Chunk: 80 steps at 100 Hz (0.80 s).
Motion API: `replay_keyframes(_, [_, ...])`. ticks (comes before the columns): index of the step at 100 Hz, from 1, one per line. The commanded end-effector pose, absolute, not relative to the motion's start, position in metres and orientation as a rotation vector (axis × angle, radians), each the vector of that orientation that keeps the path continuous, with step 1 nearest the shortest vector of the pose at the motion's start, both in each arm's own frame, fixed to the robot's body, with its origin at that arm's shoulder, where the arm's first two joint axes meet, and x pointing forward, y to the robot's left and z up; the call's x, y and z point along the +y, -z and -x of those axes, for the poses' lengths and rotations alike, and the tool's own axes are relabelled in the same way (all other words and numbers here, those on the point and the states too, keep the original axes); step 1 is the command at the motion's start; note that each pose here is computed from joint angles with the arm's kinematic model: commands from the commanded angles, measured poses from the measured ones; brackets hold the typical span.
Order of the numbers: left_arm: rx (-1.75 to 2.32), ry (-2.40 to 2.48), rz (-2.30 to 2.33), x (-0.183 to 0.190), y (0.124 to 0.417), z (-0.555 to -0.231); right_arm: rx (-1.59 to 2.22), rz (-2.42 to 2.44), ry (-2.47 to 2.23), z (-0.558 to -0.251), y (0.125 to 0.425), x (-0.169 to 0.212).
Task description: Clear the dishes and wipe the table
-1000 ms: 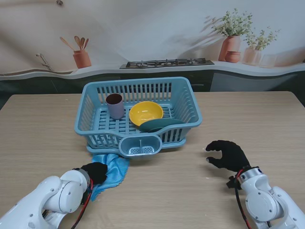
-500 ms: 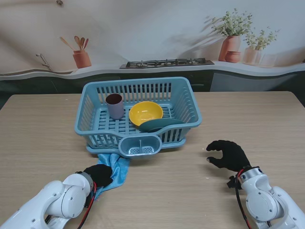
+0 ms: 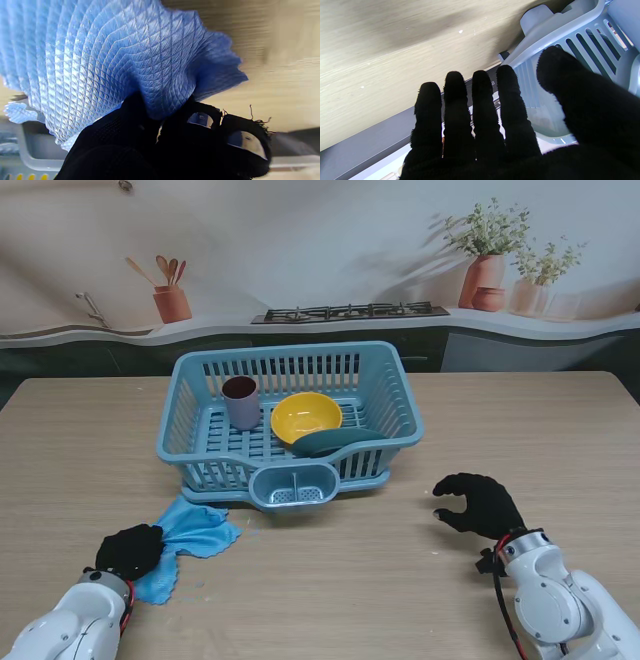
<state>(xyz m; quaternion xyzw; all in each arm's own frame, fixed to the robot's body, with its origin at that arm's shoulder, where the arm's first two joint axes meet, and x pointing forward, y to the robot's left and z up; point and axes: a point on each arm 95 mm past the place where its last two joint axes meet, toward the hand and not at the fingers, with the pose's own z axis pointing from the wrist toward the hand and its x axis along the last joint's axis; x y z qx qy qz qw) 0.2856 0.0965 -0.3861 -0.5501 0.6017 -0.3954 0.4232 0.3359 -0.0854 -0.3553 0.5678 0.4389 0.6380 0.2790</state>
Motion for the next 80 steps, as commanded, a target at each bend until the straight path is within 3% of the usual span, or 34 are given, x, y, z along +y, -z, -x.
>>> replay_keyframes(1, [1.552, 0.879, 1.44, 0.118, 0.42, -0.26, 1.193, -1.529, -1.711, -0.335, 0.357, -0.083])
replay_keyframes(42, [1.449, 0.908, 1.376, 0.138, 0.421, -0.255, 1.191, -1.53, -1.709, -0.336, 0.358, -0.083])
replay_keyframes(80, [1.36, 0.968, 1.364, 0.143, 0.429, -0.321, 1.18, -1.534, -1.705, -0.336, 0.359, -0.083])
